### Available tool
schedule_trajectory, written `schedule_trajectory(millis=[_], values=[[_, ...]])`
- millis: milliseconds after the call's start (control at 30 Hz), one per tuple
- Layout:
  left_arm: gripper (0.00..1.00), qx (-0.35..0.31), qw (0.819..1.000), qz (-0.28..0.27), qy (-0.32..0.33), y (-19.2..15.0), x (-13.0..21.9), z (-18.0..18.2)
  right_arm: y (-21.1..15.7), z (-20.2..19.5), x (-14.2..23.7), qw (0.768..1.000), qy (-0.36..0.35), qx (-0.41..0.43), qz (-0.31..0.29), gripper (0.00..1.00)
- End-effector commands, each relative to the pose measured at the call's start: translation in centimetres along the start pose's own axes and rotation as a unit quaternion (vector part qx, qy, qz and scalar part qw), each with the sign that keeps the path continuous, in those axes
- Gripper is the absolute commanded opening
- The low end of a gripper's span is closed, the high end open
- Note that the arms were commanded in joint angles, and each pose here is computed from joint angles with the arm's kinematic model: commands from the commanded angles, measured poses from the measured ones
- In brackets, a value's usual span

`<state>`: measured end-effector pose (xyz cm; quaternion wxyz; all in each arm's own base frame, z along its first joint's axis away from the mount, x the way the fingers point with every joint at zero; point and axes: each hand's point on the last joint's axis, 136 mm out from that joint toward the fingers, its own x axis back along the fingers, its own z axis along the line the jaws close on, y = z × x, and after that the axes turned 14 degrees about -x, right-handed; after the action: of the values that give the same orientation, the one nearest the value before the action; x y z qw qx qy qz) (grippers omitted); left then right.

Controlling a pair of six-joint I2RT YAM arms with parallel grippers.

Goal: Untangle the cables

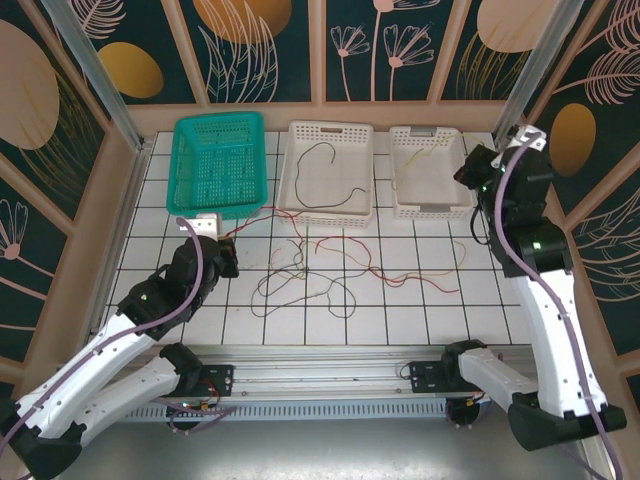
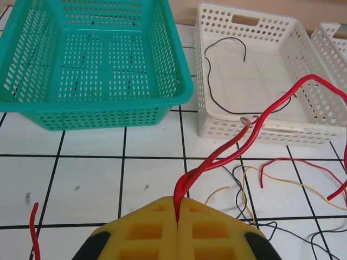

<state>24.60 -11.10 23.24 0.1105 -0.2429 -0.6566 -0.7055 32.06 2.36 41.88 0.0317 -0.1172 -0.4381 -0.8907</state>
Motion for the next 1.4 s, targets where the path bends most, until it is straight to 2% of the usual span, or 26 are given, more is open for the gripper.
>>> schedule_trajectory(millis=[0, 233, 633, 1033, 1233, 1367], values=[[0.00, -0.004, 1.000, -0.010, -0.008, 0.4, -0.1, -0.3, 3.1, 1.3, 0.2, 0.999, 0.016, -0.008, -0.051, 0.00], [0.00, -0.006, 1.000, -0.008, -0.013, 0.3, -0.2, -0.5, 2.6, -0.3, -3.1, 0.998, -0.014, -0.026, -0.056, 0.00], [0.00, -0.007, 1.000, -0.006, -0.019, 0.2, -0.3, -0.8, 0.4, -4.4, -9.6, 0.996, -0.064, -0.054, -0.021, 0.00], [0.00, -0.011, 1.000, -0.002, -0.022, 0.0, -0.5, -0.9, -8.3, -9.6, -15.7, 0.989, -0.118, -0.057, 0.072, 0.00], [0.00, -0.013, 1.000, -0.001, -0.022, -0.1, -0.6, -0.9, -9.8, -9.9, -16.4, 0.987, -0.115, -0.059, 0.092, 0.00], [0.00, -0.014, 1.000, 0.000, -0.021, -0.1, -0.7, -1.0, -6.5, -6.8, -14.5, 0.993, -0.088, -0.055, 0.053, 0.00]])
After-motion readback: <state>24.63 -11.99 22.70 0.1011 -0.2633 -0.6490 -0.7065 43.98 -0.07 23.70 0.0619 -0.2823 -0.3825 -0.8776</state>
